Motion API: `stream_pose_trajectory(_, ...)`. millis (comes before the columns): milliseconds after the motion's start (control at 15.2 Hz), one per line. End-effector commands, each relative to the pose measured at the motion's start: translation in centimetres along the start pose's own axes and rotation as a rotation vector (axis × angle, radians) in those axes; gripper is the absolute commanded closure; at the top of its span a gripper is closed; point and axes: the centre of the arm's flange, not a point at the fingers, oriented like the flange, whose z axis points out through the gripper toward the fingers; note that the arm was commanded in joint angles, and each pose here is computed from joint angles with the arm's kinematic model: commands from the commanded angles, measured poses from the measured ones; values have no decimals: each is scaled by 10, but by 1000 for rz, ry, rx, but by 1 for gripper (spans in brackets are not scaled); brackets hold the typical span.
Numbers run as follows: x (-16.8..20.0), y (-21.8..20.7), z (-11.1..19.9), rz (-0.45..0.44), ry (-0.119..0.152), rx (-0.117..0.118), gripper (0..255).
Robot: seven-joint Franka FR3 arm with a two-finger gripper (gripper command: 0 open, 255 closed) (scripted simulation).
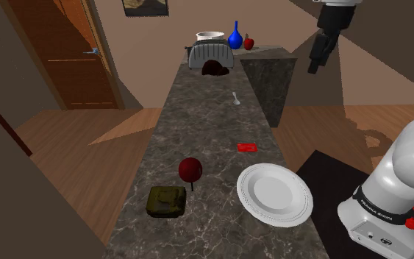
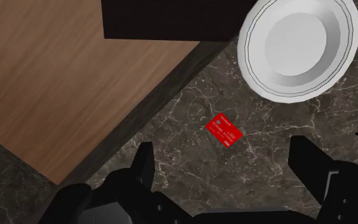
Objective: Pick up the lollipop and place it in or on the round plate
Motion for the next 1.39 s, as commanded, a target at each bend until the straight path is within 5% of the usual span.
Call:
stream_pose_trajectory(0,0,0,0,0,0,0,0)
stream_pose_trajectory(1320,110,-228,109,-160,24,-110,0)
